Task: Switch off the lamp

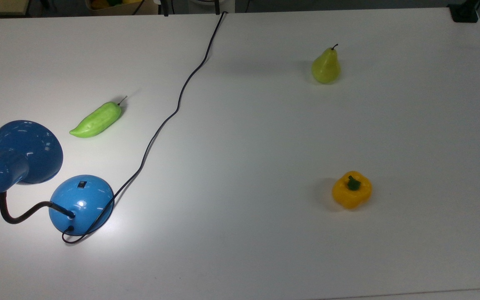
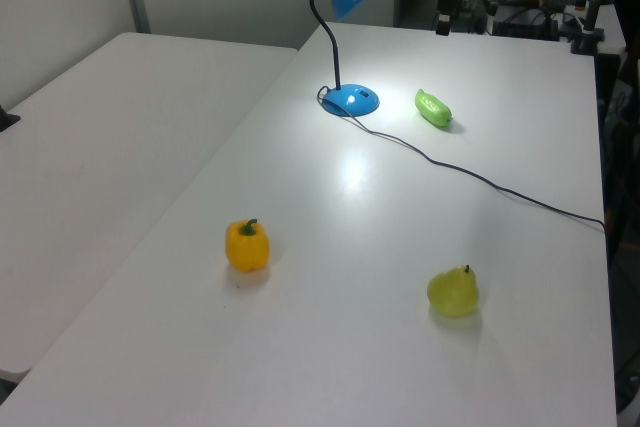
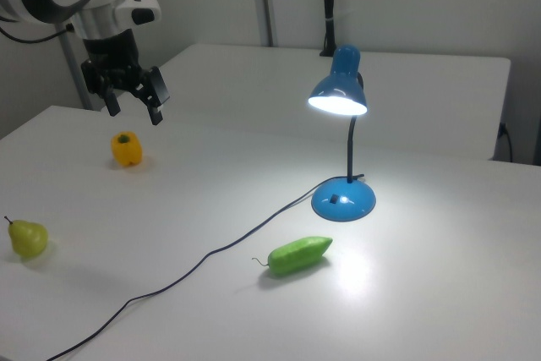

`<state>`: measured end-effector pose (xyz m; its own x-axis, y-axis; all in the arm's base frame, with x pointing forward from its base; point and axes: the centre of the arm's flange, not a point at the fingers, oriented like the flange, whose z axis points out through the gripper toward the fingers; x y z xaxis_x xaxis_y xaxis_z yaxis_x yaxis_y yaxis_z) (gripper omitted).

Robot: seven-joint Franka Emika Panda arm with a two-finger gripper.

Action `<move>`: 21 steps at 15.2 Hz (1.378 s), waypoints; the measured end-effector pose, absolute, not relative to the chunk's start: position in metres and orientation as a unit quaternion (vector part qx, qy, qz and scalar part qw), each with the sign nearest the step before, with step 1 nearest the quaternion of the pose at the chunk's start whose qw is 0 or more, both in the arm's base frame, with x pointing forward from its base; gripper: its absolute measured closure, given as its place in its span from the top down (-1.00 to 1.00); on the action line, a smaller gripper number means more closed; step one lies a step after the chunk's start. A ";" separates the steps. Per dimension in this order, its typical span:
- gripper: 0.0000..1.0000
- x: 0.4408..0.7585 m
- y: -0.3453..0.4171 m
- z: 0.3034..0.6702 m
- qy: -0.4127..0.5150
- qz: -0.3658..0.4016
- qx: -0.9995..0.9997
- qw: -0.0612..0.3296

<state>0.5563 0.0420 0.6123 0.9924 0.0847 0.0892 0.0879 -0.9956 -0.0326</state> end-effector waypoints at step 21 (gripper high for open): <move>1.00 0.556 0.040 0.612 -0.042 -0.044 -0.998 0.017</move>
<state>0.5564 0.0404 0.6121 0.9926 0.0833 0.0888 0.0863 -0.9958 -0.0298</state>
